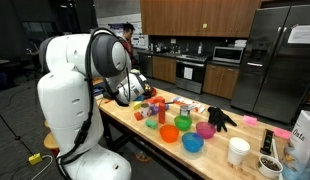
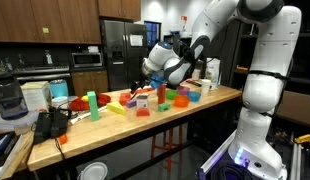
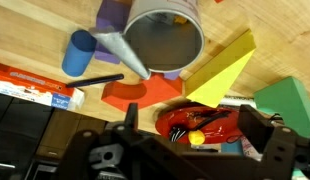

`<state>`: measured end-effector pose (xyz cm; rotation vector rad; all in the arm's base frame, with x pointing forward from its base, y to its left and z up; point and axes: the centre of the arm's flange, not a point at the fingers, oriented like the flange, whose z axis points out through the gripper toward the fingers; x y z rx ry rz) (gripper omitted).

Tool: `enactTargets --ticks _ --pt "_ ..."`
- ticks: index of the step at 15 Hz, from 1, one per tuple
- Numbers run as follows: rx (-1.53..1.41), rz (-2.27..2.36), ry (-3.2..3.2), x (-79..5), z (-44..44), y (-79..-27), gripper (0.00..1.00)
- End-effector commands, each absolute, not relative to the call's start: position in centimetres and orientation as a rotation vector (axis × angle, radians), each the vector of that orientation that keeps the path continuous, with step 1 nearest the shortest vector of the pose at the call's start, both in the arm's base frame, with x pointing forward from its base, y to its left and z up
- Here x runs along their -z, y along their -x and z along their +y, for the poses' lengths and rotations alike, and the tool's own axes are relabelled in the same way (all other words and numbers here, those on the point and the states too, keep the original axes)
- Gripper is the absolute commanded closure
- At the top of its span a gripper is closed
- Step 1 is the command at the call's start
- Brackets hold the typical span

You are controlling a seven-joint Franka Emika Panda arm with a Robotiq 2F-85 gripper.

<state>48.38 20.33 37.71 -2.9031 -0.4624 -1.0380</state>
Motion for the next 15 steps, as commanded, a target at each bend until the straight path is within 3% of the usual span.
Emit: enactTargets --ticks 1,15 --pt "0.956 -0.448 2.917 -37.1 20.1 -48.1 0.0" --pt "0.732 -0.262 3.027 -35.8 20.5 -47.5 0.0"
